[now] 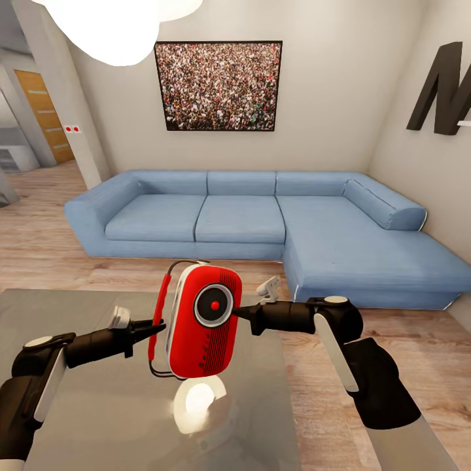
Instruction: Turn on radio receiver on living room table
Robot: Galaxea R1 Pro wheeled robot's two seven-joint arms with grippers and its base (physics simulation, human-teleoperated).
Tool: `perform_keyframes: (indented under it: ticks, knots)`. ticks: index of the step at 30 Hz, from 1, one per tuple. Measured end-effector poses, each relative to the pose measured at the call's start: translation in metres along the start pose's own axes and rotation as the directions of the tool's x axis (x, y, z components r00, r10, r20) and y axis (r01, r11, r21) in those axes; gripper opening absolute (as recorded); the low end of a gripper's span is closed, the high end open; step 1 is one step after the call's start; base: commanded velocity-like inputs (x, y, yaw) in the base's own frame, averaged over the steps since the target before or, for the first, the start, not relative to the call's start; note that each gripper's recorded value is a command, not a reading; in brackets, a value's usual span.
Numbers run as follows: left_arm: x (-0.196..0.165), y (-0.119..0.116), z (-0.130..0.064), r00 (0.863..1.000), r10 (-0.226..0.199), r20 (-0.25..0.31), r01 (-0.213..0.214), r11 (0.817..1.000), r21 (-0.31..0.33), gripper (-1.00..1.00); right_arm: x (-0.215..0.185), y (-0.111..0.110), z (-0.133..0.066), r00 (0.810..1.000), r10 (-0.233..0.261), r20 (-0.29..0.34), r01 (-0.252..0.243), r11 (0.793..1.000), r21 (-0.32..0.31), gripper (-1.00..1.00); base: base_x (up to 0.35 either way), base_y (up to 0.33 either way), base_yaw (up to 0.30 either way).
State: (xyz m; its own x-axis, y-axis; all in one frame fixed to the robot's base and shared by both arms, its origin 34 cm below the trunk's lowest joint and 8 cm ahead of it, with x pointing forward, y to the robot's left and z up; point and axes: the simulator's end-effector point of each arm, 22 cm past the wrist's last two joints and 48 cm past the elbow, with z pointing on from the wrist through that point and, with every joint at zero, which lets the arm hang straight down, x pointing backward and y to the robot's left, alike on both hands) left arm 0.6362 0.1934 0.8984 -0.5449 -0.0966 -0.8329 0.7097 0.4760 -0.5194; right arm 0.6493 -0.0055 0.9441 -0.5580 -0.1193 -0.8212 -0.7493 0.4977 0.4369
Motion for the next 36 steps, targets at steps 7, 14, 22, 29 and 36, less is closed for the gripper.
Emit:
perform_keyframes:
  ticks: [7, 14, 22, 29, 36]
  knots:
    - [0.000, 0.000, 0.000, 1.000, 0.000, -0.001, 0.000, 1.000, 0.001, -1.00, 0.001, 0.006, 0.004, 1.000, -0.005, -0.006, 0.005, 1.000, -0.013, -1.00, 0.000, 0.000, 0.000]
    - [0.001, -0.001, 0.000, 1.000, -0.001, -0.001, 0.001, 1.000, 0.002, -1.00, 0.003, 0.008, 0.006, 1.000, -0.010, -0.011, 0.010, 1.000, -0.014, -1.00, 0.000, 0.000, 0.000]
    - [0.001, -0.001, 0.001, 1.000, 0.000, -0.002, 0.000, 1.000, 0.003, -1.00, 0.007, -0.003, 0.006, 0.999, -0.029, -0.029, 0.030, 0.999, 0.031, -1.00, 0.000, 0.000, 0.000]
    - [0.002, -0.001, 0.002, 1.000, -0.003, -0.004, 0.003, 1.000, 0.004, -1.00, 0.010, -0.012, 0.007, 0.998, -0.049, -0.048, 0.052, 0.996, 0.074, -1.00, 0.000, 0.000, 0.000]
    - [0.004, -0.003, 0.007, 1.000, -0.013, 0.000, 0.013, 1.000, 0.014, -1.00, 0.010, -0.014, 0.007, 0.998, -0.051, -0.048, 0.055, 0.995, 0.083, -1.00, 0.000, 0.000, 0.000]
